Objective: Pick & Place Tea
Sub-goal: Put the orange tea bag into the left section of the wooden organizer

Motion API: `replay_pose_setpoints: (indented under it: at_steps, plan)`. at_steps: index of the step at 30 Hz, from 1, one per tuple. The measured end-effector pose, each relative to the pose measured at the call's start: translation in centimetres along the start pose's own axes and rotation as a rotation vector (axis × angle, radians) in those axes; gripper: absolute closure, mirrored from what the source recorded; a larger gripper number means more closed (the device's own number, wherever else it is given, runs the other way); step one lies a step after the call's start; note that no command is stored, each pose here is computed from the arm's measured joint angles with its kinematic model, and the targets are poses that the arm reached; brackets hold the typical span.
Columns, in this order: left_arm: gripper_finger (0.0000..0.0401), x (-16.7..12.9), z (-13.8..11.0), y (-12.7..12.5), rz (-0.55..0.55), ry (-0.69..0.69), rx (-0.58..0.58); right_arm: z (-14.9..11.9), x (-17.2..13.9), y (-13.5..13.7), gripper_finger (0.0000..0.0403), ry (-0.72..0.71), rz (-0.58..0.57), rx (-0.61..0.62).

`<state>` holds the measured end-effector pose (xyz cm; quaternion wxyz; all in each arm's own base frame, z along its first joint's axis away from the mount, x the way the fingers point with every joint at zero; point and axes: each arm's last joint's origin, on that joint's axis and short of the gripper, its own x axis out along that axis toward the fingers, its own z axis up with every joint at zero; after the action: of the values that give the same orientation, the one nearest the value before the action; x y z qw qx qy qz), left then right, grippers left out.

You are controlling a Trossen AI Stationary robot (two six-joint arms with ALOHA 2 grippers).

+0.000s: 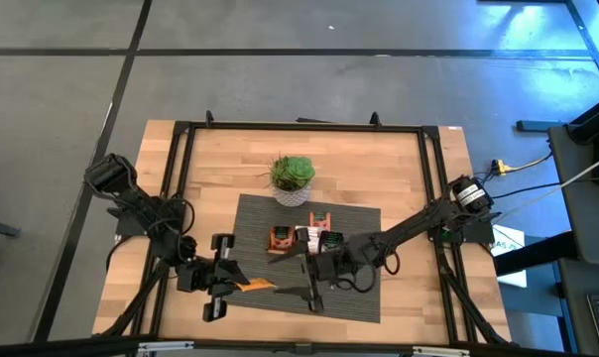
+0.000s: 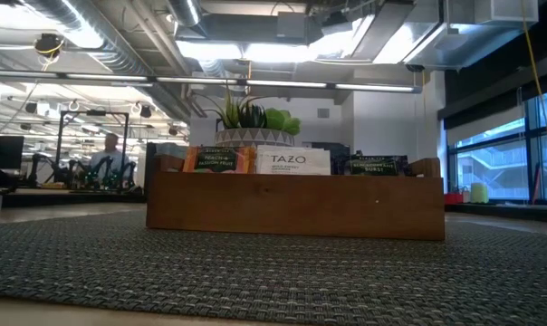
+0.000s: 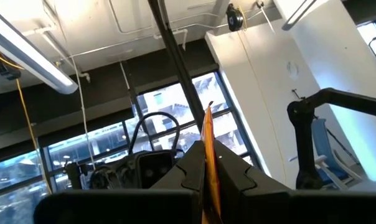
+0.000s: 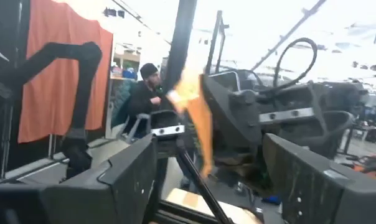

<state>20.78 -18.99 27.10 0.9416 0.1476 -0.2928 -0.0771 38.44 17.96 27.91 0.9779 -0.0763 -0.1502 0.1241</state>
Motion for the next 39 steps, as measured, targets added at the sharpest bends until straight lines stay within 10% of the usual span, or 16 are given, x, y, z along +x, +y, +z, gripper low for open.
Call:
replay_pose_setpoints:
  at_steps: [19, 30, 39]
  plan:
    - [0.0390, 0.7, -1.1, 1.5, 0.032, 0.001, 0.023, 0.0, 0.1, -0.3, 0.0244, -0.024, 0.009, -0.002]
    - [0.0380, 0.8, -1.1, 1.6, 0.033, 0.003, 0.008, 0.0, 0.1, -0.4, 0.0389, -0.020, 0.001, -0.003]
    - [0.0376, 0.6, -1.2, 1.1, 0.015, 0.033, 0.013, -0.3, 0.1, -0.5, 0.0397, 0.015, -0.059, -0.004]
